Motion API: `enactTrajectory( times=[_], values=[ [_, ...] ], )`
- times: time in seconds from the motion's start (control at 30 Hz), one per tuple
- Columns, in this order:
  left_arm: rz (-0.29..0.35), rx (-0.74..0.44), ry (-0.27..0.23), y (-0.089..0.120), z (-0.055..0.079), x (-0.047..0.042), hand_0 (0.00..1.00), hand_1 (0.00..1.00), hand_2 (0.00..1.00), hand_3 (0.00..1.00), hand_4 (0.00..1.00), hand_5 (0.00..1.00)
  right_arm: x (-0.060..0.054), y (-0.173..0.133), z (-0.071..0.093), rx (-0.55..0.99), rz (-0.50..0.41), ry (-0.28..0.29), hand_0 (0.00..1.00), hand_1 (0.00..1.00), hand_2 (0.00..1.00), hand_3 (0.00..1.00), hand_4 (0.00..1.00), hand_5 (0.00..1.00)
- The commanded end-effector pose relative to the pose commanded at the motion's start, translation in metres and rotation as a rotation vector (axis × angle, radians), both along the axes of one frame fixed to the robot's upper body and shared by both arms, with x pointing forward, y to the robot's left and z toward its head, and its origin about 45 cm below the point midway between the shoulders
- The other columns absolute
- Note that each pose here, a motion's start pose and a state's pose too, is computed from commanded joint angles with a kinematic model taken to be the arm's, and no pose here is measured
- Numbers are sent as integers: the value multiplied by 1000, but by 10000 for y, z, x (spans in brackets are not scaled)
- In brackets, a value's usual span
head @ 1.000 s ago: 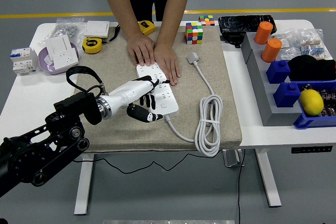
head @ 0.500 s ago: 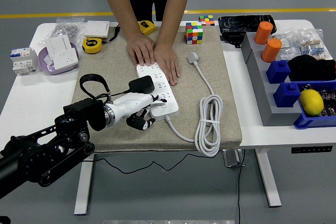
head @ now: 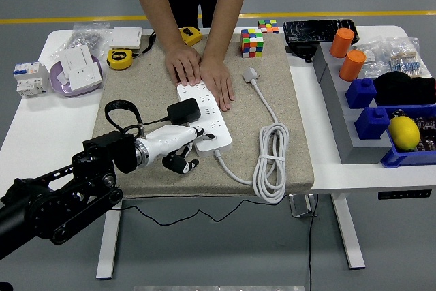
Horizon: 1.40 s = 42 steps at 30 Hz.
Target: Pick up the plug,place it near the board,insert it into the board,press the button
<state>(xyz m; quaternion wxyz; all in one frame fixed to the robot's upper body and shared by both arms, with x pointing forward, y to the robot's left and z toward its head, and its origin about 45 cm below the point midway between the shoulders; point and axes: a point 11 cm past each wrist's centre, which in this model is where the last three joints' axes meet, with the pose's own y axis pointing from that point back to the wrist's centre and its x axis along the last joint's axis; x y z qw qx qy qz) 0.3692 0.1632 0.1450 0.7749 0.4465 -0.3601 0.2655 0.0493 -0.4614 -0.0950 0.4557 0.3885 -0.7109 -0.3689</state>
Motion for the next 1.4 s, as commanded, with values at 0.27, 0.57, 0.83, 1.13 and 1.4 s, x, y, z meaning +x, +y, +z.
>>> enactTrajectory(
  times=[0.27,0.57,0.83,1.13,1.4],
  values=[
    [-7,33,19,8,-31,-7,147,25,147,866,615,2,1,-3,1,0,-1,0,958,897,842,844,998,912],
    [-11,34,8,3,21,11,147,25,148,850,606,2,27,5,2,1,-2,-6,958,897,841,843,998,912],
    [-9,-12,-88,-25,475,34,149,26,149,773,602,2,31,22,-5,4,-7,-8,958,898,841,843,998,911],
    [51,-463,-202,-24,1163,239,434,576,573,648,822,104,46,29,-6,5,-5,-10,958,898,842,844,998,911],
    [244,-814,-140,263,1215,545,730,842,795,777,964,217,36,33,-9,6,0,-5,956,898,841,843,998,912]
  ],
)
